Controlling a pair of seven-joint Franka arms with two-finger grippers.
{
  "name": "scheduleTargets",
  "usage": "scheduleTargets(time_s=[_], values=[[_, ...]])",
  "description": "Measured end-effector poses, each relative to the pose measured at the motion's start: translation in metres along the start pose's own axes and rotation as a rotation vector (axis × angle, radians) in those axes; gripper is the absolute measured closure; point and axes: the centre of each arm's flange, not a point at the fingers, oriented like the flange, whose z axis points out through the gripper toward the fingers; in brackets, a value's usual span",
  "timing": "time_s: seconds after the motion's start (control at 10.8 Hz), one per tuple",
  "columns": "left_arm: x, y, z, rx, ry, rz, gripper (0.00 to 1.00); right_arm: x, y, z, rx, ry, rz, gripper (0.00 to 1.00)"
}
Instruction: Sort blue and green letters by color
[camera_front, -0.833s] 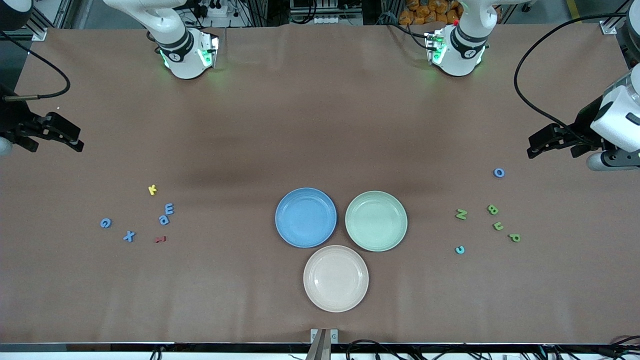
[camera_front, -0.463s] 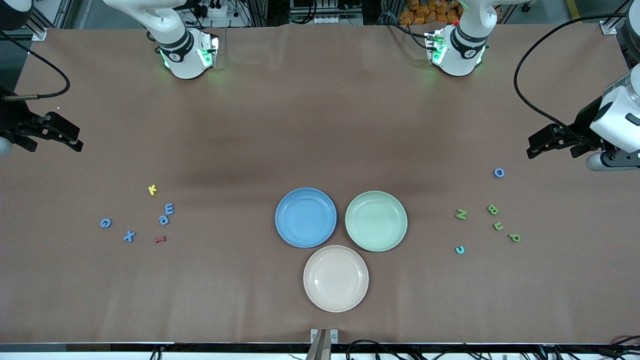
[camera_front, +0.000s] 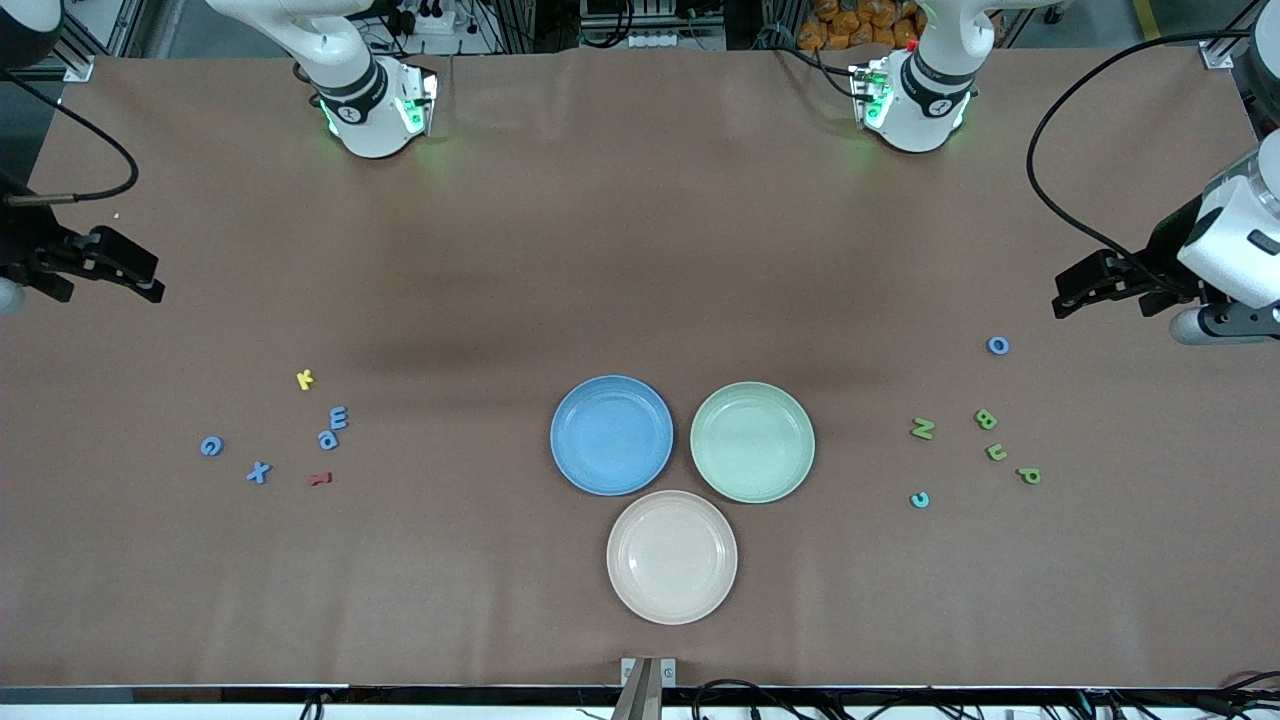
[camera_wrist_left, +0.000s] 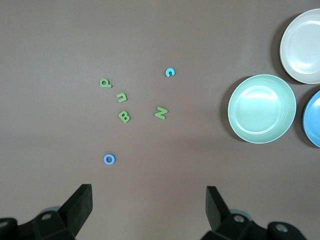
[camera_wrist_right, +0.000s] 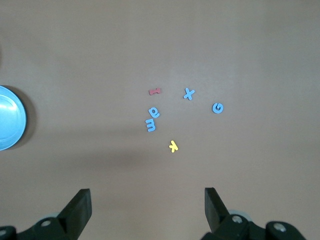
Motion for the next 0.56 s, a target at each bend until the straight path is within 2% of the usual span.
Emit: scheduleTargets(time_s=[0.28, 0.56], values=[[0.02, -0.003, 0.04, -0.003, -0.025, -0.007, 0.0, 0.025, -0.005, 0.066, -0.004, -0.042, -0.007, 0.0], [0.043, -0.023, 0.136, -0.011, 0.002, -0.043, 0.0, 0.037, -0.007, 0.17, -0.008, -0.04, -0.01, 0.0]])
